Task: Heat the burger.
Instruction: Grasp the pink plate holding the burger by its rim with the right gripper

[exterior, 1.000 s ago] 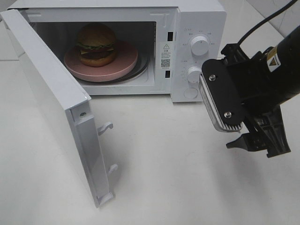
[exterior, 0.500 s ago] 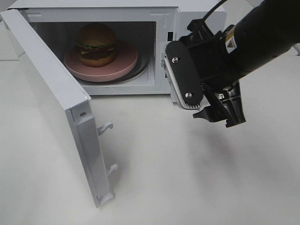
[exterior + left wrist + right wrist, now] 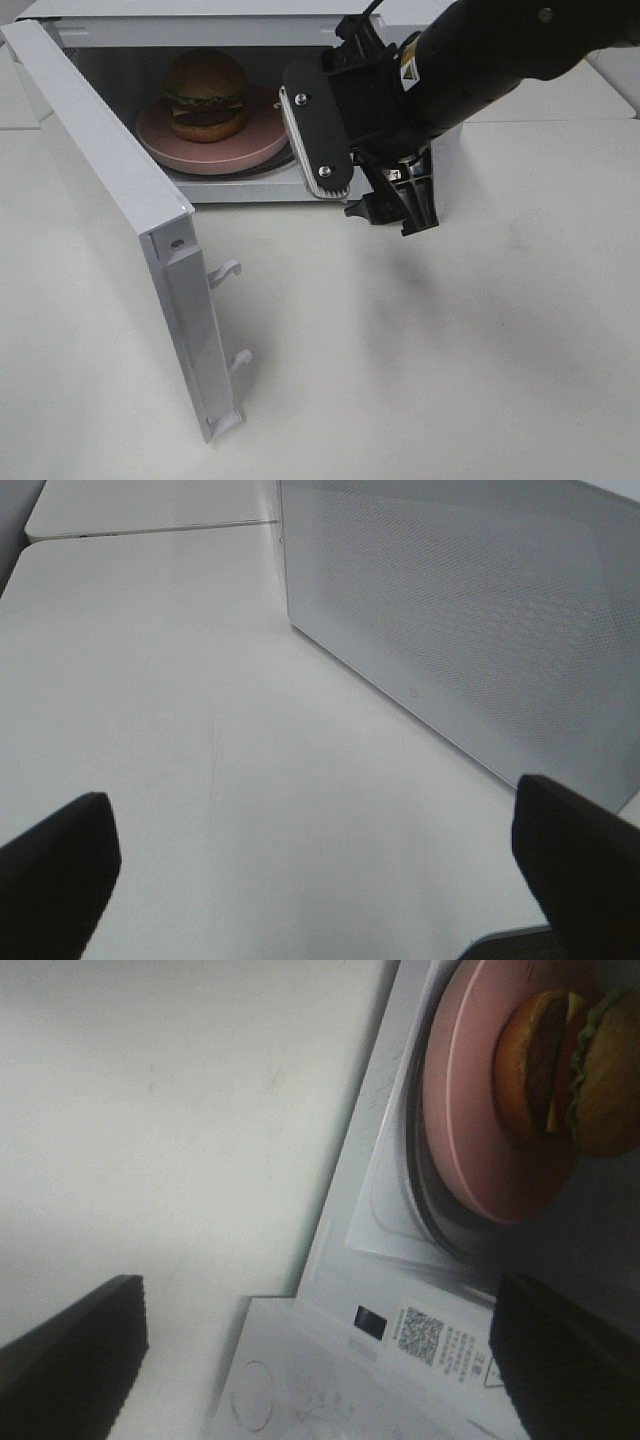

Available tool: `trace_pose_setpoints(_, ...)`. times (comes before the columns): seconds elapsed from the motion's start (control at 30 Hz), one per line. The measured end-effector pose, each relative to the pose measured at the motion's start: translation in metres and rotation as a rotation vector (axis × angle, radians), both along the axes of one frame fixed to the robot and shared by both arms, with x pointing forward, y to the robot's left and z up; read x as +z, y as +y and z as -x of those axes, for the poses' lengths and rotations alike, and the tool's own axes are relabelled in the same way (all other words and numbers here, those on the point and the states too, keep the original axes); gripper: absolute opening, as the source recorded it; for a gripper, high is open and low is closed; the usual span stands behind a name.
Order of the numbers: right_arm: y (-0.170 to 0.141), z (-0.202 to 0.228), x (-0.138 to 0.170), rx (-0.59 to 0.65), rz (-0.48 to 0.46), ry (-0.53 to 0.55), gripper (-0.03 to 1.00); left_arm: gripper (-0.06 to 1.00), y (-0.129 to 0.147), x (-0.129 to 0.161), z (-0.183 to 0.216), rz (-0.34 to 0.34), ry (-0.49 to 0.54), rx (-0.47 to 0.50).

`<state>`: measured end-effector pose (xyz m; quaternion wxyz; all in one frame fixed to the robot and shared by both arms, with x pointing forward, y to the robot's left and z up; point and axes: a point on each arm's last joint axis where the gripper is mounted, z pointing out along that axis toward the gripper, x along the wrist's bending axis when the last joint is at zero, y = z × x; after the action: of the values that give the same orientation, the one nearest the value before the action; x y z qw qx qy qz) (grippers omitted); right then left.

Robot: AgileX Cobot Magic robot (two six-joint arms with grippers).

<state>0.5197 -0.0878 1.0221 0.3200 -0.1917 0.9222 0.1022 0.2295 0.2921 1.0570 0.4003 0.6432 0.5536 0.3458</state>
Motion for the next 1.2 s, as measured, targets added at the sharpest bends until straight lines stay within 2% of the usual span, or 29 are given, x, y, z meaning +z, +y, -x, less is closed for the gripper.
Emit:
trace_pose_setpoints(0.37,0.027,-0.028,-0.013,0.008,-0.033,-0.022,0.88,0.99,0.000,0.000,0.000,0.000,0.000,0.000)
trace_pose_setpoints(0.6,0.043,-0.048,-0.027,-0.061,-0.073,0.017,0.88,0.99,0.000,0.000,0.000,0.000,0.000,0.000)
trace_pose_setpoints(1.2,0.069,-0.082,-0.054,-0.082,-0.086,0.028,0.88,0.99,0.000,0.000,0.000,0.000,0.000,0.000)
